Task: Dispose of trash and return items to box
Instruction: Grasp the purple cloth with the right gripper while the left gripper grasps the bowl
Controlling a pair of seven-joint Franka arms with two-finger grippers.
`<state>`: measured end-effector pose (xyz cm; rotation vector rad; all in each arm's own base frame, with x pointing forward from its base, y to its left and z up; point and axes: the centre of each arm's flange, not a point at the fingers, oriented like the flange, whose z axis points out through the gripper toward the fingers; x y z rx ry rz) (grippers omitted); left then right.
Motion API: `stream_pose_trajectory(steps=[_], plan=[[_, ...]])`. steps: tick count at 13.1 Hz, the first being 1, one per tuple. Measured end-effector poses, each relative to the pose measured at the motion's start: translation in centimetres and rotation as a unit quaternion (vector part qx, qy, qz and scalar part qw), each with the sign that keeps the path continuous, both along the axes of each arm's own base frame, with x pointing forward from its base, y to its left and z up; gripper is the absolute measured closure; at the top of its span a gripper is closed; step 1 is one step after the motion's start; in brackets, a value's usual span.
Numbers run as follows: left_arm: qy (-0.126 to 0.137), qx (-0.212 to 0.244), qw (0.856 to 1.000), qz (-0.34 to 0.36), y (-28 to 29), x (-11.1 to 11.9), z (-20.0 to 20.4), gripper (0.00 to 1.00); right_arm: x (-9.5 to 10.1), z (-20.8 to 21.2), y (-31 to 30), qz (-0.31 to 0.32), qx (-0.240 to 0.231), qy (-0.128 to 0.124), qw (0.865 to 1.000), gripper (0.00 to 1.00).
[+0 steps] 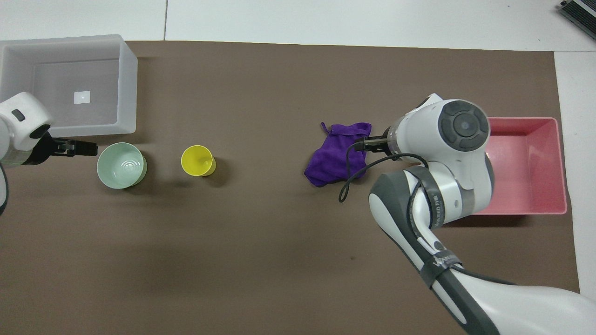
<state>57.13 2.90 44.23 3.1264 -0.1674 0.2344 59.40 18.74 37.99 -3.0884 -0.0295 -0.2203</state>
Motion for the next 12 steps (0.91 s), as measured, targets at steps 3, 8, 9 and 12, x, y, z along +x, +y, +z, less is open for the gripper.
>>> stream_pose_trajectory(steps=[3,8,9,12], plan=[[-0.004,0.001,1.000,0.004,0.4,0.4,-3.7,0.00,-0.9,-5.6,2.8,0.022,-0.001,-0.001,1.000,0.00],[0.003,0.002,1.000,0.010,1.0,1.1,-8.5,0.00,-1.4,-9.1,4.6,0.043,-0.005,0.005,0.999,0.10],[0.008,0.002,1.000,0.010,1.0,1.2,-9.6,0.00,-1.5,-9.1,4.6,0.043,-0.005,0.005,0.999,0.23],[0.015,-0.013,1.000,0.023,0.9,1.4,-11.4,0.00,-1.6,-9.0,4.7,0.007,0.000,0.007,1.000,0.62]])
